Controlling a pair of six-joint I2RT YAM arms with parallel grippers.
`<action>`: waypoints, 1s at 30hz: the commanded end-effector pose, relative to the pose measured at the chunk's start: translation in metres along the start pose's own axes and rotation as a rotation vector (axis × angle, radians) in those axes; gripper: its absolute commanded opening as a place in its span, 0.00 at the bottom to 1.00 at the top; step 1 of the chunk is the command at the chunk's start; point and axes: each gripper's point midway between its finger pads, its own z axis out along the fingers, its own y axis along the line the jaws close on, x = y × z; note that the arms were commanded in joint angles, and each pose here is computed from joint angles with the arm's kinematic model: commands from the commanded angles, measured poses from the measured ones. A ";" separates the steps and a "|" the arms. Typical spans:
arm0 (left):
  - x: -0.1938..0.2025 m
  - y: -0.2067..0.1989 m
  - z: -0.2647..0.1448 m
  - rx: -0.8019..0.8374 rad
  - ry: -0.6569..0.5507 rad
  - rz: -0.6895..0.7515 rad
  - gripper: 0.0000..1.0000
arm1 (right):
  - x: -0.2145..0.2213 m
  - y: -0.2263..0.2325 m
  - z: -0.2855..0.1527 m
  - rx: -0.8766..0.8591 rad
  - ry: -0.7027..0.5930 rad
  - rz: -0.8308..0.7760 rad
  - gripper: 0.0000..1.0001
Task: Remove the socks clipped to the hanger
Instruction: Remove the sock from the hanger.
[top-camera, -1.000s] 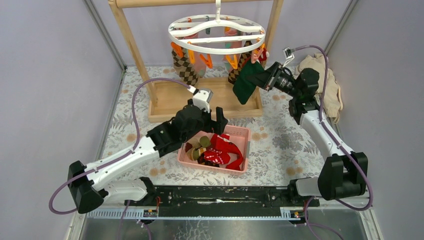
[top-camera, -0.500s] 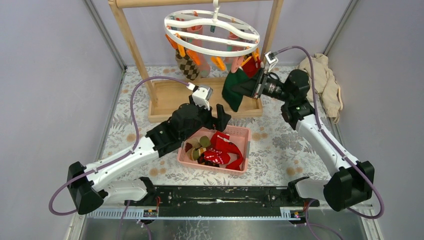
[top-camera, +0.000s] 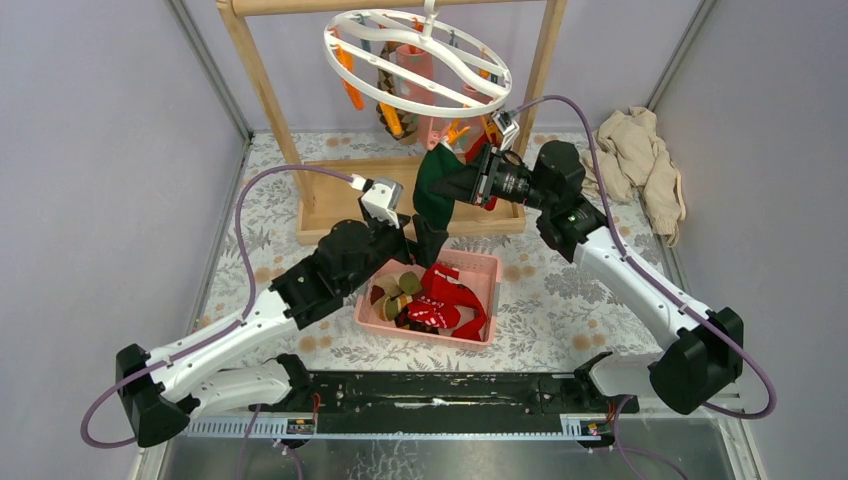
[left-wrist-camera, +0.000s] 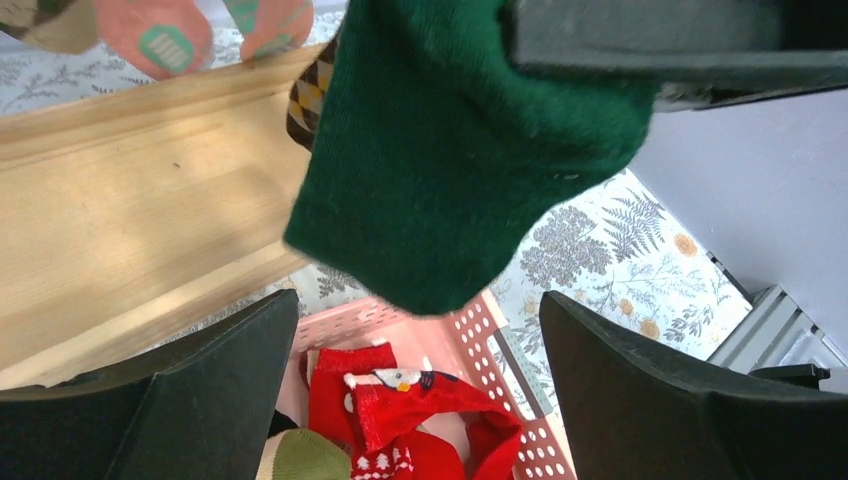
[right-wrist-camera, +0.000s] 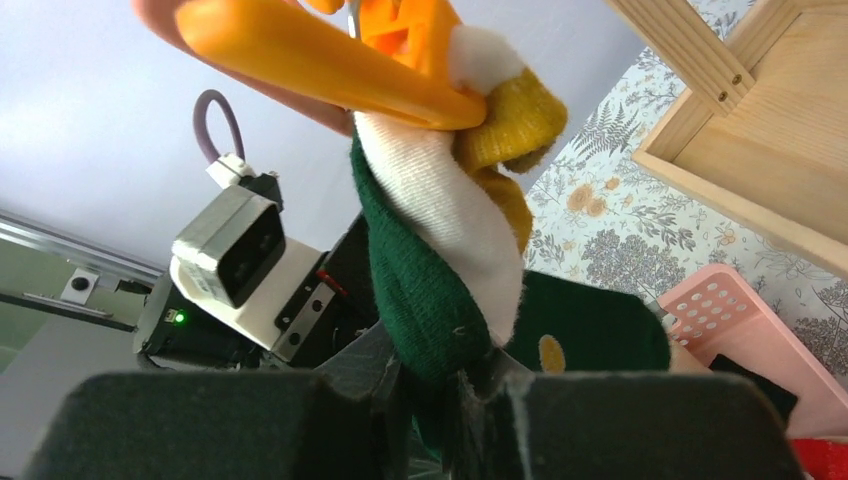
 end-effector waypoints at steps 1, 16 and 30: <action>-0.021 0.000 0.001 0.001 -0.102 0.012 0.99 | -0.011 0.014 0.006 -0.009 -0.045 -0.008 0.17; -0.022 0.001 0.012 -0.013 -0.112 0.024 0.96 | 0.000 -0.006 -0.007 0.151 -0.030 -0.043 0.17; -0.115 -0.052 -0.028 0.148 -0.228 -0.043 0.90 | -0.011 -0.013 -0.040 0.378 -0.011 -0.207 0.18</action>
